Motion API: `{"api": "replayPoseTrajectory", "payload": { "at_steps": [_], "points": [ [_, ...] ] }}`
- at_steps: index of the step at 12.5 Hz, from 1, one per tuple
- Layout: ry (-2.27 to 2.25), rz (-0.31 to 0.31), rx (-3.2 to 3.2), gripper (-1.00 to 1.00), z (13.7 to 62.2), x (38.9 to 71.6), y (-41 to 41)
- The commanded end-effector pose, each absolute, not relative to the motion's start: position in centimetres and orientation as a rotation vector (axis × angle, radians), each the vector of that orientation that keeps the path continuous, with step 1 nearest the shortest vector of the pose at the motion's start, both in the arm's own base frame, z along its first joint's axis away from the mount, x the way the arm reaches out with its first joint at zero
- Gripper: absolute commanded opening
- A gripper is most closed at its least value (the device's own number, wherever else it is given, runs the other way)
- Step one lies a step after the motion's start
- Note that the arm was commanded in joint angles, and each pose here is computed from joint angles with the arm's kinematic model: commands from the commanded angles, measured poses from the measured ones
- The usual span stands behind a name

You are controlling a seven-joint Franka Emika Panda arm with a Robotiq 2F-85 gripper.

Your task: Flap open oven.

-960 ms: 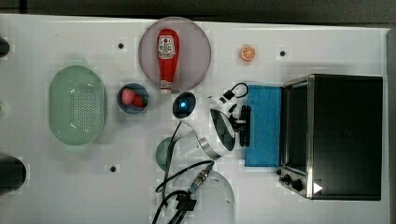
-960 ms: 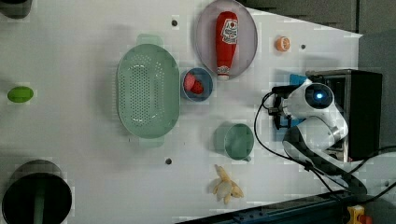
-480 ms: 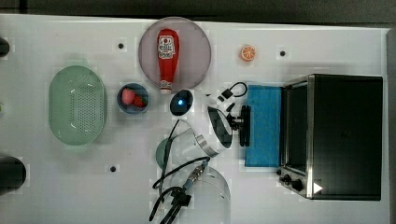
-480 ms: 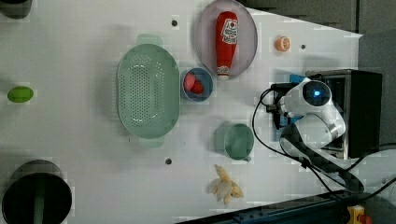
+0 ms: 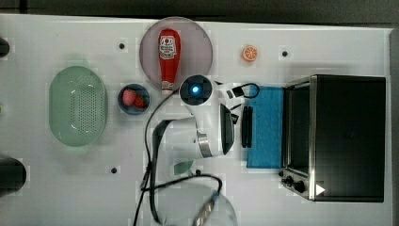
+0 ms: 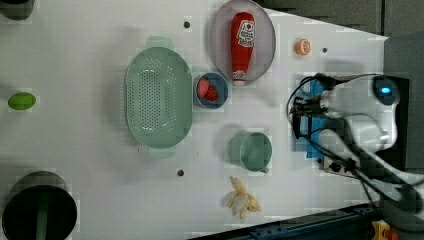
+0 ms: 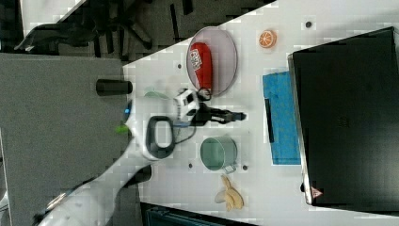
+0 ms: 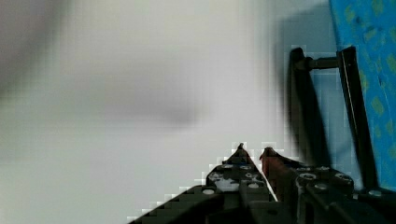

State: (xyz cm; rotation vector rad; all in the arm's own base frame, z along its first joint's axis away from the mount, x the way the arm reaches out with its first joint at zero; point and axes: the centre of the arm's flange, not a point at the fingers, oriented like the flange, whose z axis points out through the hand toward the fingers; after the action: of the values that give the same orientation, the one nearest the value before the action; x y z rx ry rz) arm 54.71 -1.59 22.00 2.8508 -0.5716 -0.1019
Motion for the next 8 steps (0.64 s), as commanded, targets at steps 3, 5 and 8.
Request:
{"api": "replayPoseTrajectory", "payload": {
  "at_steps": [3, 5, 8],
  "points": [
    [-1.049, -0.016, 2.968, -0.65, 41.3, 57.1, -1.2],
    [-1.179, -0.065, 2.938, -0.65, 47.4, 56.8, -1.2],
    [-1.313, -0.062, 2.893, -0.65, 54.0, 56.4, -1.1]
  ]
}}
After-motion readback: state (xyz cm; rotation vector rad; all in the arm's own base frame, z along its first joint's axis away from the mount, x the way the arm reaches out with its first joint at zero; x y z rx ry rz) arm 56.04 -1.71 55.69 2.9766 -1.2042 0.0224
